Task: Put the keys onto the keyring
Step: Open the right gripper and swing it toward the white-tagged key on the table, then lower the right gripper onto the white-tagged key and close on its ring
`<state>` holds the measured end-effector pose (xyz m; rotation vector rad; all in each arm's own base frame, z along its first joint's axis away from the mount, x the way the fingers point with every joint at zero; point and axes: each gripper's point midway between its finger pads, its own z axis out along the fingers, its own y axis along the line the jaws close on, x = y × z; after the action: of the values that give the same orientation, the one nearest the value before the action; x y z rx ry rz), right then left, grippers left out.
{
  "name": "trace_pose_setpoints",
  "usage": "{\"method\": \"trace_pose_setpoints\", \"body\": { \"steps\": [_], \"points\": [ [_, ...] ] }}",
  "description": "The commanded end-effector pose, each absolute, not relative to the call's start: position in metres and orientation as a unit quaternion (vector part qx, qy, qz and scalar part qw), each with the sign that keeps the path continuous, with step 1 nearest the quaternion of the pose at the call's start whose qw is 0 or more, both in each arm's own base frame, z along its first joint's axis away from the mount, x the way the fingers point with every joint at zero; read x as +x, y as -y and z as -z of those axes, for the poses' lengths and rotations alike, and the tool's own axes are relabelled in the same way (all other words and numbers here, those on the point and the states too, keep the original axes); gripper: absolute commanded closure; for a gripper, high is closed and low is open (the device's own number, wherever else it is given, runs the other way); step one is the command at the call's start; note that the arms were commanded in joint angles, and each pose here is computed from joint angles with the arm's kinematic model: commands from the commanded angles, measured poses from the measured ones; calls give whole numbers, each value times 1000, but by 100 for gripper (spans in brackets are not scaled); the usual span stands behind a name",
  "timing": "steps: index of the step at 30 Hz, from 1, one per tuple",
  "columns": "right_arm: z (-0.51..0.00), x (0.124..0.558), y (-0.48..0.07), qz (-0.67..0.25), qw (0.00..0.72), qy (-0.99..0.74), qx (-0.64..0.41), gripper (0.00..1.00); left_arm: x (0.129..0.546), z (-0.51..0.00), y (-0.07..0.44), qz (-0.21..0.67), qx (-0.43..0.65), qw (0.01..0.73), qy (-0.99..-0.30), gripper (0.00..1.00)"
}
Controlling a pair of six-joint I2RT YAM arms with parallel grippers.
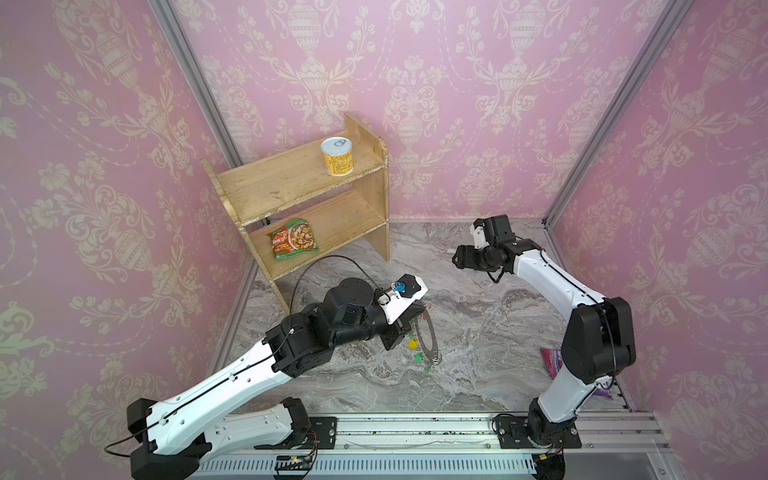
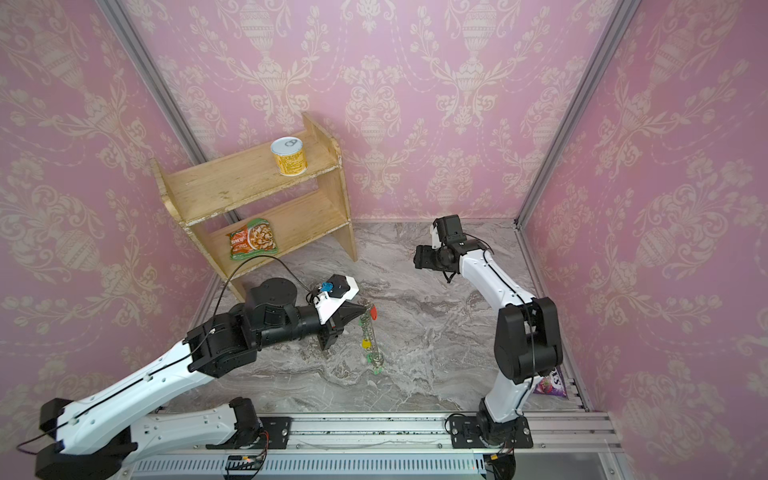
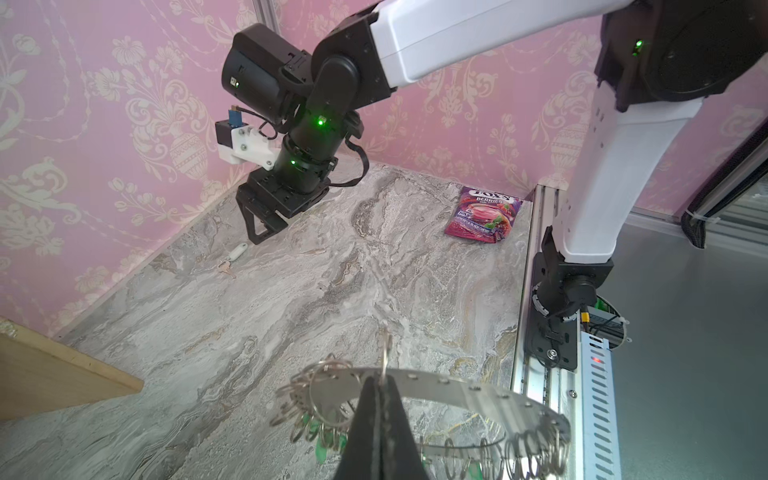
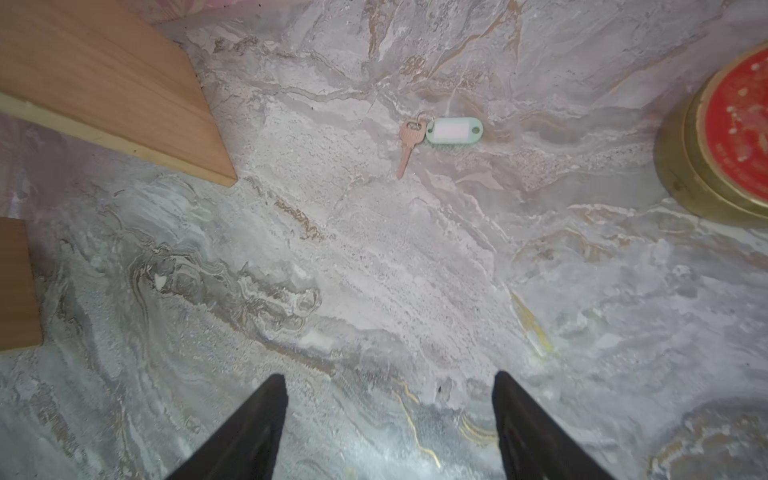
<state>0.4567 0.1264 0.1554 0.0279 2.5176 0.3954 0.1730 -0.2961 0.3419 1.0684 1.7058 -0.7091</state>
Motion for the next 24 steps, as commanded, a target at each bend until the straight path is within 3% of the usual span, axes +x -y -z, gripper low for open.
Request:
{"method": "trace_pose_setpoints", "body": {
  "steps": [1, 8, 24],
  "points": [
    [-155, 496, -133, -151, 315, -937, 8, 24, 178, -351, 290, 293, 414, 500, -702, 100],
    [-114, 547, -145, -143, 298, -944, -6, 33, 180, -345, 289, 287, 412, 496, -709, 100],
    [-77, 604, -153, -124, 281, -951, -36, 31, 188, -334, 279, 283, 393, 489, -725, 100]
  ]
}}
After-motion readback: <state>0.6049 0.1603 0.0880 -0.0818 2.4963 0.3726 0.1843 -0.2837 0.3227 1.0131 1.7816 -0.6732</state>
